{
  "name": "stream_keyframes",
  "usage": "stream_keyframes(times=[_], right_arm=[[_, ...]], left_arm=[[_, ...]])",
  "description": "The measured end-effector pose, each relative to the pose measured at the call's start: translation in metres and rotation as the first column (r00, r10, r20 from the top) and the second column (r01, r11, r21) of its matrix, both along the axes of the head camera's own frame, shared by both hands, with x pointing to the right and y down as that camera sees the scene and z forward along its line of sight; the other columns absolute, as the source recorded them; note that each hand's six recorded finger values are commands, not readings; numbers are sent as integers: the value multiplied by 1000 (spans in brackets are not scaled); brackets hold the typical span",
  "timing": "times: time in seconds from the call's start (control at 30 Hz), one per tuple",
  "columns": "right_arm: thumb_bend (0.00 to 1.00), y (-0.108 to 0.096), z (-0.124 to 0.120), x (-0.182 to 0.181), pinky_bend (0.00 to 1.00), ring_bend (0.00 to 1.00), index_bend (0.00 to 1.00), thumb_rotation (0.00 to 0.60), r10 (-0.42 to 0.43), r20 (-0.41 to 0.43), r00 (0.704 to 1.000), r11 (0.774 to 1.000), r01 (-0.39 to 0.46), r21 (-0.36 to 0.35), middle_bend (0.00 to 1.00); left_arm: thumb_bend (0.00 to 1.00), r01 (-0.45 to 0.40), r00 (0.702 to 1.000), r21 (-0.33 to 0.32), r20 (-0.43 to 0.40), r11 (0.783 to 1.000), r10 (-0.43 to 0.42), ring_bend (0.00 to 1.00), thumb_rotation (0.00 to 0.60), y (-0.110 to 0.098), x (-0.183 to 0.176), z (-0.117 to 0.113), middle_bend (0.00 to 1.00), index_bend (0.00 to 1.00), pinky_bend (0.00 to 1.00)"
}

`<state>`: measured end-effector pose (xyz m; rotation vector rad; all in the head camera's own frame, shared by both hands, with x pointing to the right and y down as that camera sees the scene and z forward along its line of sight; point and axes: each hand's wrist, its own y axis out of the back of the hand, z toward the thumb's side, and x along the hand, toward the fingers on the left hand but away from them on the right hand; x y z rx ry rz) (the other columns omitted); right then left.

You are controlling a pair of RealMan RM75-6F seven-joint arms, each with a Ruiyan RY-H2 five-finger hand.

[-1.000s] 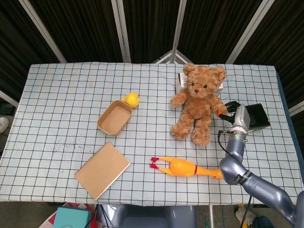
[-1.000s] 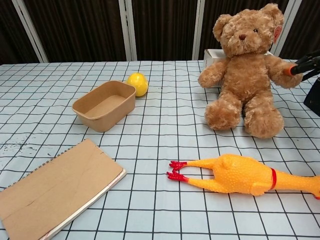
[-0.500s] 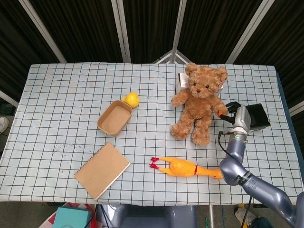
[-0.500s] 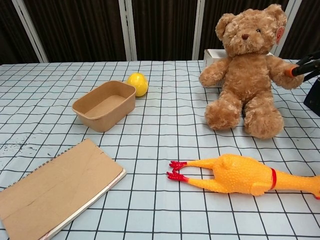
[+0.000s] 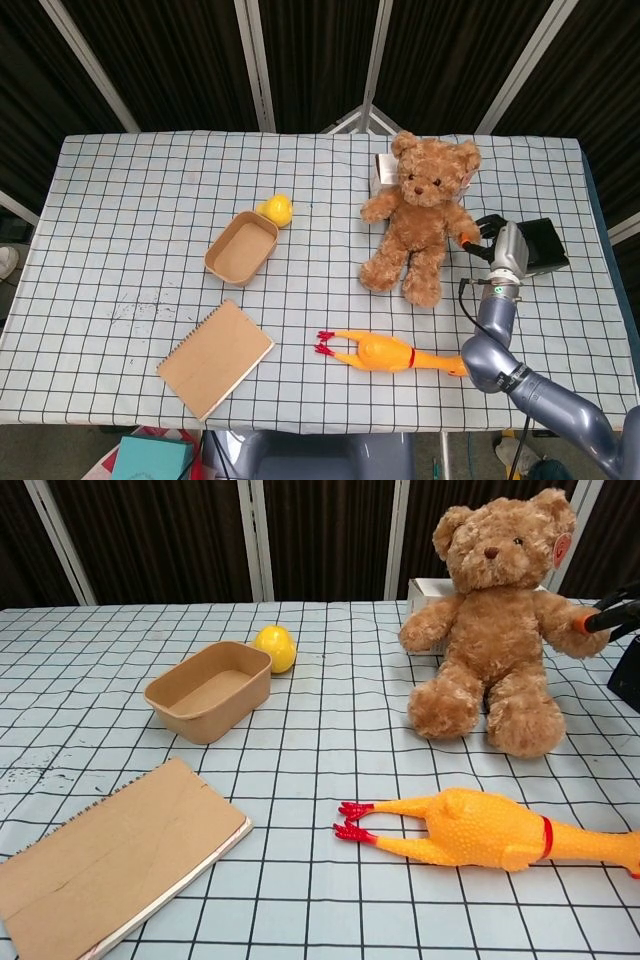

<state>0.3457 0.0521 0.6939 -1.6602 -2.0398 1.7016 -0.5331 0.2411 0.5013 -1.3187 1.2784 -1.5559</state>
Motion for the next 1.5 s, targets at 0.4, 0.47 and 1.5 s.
stream_keyframes(times=[0.4, 0.47, 1.5], right_arm=[[373, 3, 3, 0, 0, 392, 489, 600, -2, 5, 1000, 1000, 2, -10, 541], [374, 2, 1, -1, 0, 393, 489, 600, -9, 3, 1000, 1000, 9, -6, 541], [287, 72, -66, 37, 0, 156, 110, 600, -369, -44, 928, 929, 368, -43, 204]], left_arm=[[269, 2, 1000, 2, -4, 1000, -2, 0, 600, 0, -1, -1, 0, 224, 135], [269, 2, 1000, 2, -3, 1000, -2, 0, 600, 0, -1, -1, 0, 224, 135], [269, 7, 1000, 12, -31, 1000, -7, 0, 600, 3, -4, -6, 0, 227, 135]])
